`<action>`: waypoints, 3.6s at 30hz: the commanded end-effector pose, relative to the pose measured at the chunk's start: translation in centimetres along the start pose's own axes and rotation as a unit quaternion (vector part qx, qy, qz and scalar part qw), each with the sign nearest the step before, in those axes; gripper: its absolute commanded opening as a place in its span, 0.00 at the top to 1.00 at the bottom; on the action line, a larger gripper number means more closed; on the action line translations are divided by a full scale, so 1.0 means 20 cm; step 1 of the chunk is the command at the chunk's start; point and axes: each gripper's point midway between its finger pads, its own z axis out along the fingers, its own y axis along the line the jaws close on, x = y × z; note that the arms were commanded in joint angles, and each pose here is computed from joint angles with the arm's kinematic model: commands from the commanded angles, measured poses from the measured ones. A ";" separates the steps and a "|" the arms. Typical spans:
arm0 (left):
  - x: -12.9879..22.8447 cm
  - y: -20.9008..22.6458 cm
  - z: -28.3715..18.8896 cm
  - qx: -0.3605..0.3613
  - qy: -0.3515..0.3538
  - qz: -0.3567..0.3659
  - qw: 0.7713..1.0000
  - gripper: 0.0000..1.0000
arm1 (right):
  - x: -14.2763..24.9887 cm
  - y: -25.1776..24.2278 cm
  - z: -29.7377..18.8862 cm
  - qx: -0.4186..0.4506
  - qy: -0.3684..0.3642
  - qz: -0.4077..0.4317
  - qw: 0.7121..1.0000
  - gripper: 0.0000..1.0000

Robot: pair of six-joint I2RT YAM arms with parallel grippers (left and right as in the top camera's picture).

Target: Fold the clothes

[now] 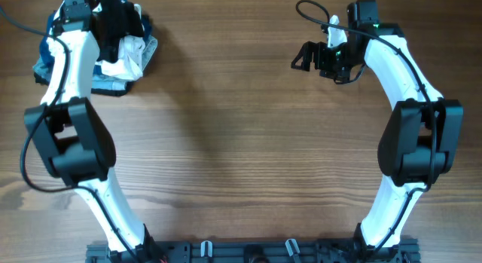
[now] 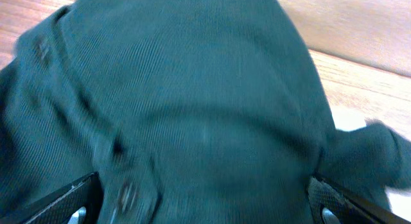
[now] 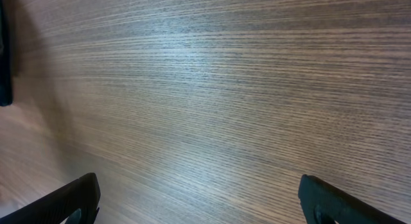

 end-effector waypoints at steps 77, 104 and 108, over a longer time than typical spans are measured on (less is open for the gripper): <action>-0.17 -0.18 -1.06 0.088 -0.047 -0.045 0.994 0.00 | 0.92 0.10 -0.81 0.070 -0.588 -0.282 0.755 0.00; -0.16 -0.18 -1.06 0.088 -0.047 -0.045 0.994 0.00 | 0.94 0.09 -0.76 0.064 -0.572 -0.282 0.767 0.00; -0.16 -0.18 -1.06 0.088 -0.047 -0.044 0.994 0.00 | 0.94 0.09 -0.76 0.065 -0.572 -0.282 0.767 0.00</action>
